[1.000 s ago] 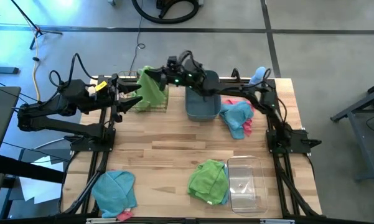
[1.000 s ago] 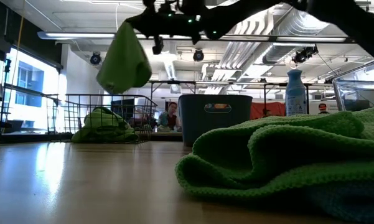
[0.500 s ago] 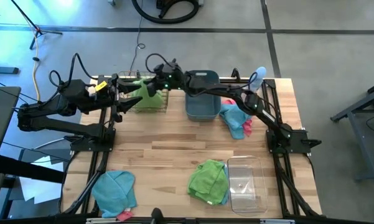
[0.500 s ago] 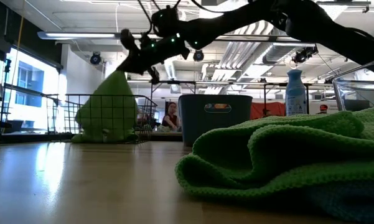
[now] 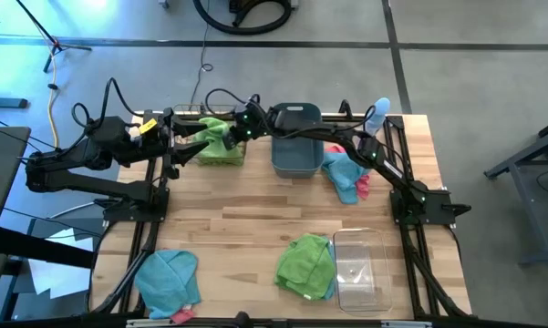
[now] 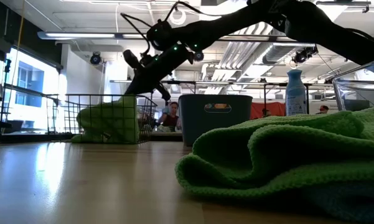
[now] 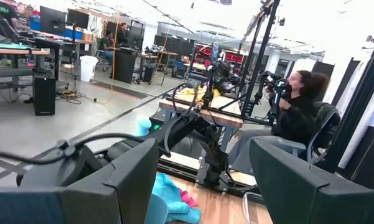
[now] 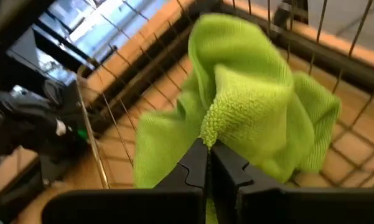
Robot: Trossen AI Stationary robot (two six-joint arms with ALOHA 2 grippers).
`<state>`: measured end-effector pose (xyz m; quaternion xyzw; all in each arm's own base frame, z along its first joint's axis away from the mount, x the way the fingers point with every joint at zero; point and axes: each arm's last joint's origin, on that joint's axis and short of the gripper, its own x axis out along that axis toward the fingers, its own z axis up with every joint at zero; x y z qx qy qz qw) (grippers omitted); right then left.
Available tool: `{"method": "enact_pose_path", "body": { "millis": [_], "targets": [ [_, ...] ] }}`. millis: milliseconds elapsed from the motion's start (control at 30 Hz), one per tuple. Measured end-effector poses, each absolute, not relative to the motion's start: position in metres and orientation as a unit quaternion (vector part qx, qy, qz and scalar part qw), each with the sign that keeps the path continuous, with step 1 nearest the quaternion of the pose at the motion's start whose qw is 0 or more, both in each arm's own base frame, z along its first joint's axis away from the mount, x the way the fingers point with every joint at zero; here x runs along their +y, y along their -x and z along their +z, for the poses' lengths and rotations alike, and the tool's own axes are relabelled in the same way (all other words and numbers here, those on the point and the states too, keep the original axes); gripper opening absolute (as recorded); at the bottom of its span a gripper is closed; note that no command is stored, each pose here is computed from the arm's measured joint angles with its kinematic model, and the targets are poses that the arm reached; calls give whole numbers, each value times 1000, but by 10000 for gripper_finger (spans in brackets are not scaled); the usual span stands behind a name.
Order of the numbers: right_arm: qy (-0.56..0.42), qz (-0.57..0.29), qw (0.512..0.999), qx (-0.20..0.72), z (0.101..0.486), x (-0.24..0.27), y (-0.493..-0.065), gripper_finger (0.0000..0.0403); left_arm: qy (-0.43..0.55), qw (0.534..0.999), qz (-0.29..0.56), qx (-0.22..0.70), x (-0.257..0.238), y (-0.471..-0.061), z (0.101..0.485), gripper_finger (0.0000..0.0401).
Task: Sort microfiber towel by color & place in baskets
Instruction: Put the top green towel into the wire basket
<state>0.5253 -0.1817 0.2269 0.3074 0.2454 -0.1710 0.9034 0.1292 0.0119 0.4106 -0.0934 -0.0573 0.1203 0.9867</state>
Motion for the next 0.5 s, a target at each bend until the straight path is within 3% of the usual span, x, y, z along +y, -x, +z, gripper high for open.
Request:
{"method": "enact_pose_path", "body": {
  "millis": [333,500],
  "targets": [
    [-294,-166,908,250,227,-178,-526,2,94,987,120,-57,12,-129,411,241],
    [-276,-161,913,254,227,-178,-526,60,93,987,121,-57,12,-129,411,241]
  ]
}}
